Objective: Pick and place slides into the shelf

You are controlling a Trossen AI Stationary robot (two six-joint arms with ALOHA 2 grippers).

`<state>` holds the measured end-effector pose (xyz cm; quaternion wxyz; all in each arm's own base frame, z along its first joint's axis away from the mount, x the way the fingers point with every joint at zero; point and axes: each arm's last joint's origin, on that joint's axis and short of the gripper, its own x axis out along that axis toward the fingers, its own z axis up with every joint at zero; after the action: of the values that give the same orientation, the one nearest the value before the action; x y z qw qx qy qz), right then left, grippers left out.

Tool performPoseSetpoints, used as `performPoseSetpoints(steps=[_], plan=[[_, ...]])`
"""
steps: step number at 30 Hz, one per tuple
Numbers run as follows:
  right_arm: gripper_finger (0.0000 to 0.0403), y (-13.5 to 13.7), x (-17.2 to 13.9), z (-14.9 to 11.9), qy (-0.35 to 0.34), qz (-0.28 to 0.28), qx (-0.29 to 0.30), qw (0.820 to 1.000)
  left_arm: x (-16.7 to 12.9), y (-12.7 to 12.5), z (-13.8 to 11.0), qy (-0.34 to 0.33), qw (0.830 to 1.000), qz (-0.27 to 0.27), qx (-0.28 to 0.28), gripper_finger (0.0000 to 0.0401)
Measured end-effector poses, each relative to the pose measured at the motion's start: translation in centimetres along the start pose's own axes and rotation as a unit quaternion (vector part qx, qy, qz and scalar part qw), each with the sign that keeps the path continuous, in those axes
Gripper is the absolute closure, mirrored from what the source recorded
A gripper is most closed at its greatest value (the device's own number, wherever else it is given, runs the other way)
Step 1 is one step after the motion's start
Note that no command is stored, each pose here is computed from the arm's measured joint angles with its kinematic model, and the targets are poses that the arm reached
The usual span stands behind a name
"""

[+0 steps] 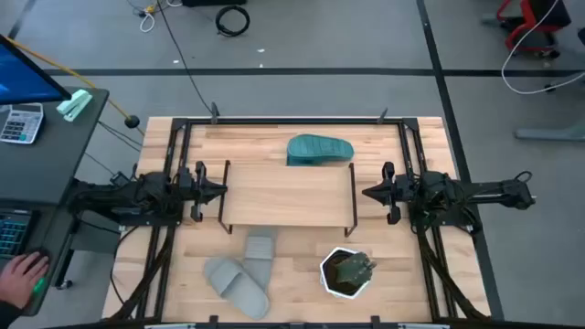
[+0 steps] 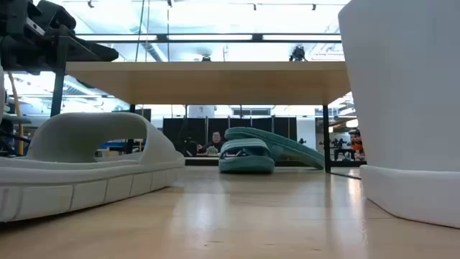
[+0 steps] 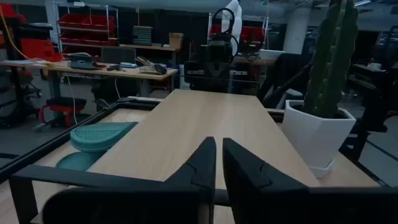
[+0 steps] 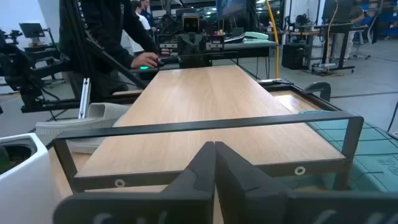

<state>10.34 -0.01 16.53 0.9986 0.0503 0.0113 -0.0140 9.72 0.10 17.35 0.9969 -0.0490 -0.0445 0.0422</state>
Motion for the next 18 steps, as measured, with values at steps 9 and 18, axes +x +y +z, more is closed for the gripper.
performPoseSetpoints(steps=[9,18], plan=[[0.0389,0.0,0.0,0.01,0.0,0.0,0.0,1.0,0.0,0.0,0.01,0.0,1.0,0.0,0.0,0.0377],[0.0389,0.0,0.0,0.01,0.0,0.0,0.0,1.0,0.0,0.0,0.0,0.0,1.0,0.0,0.0,0.0366]])
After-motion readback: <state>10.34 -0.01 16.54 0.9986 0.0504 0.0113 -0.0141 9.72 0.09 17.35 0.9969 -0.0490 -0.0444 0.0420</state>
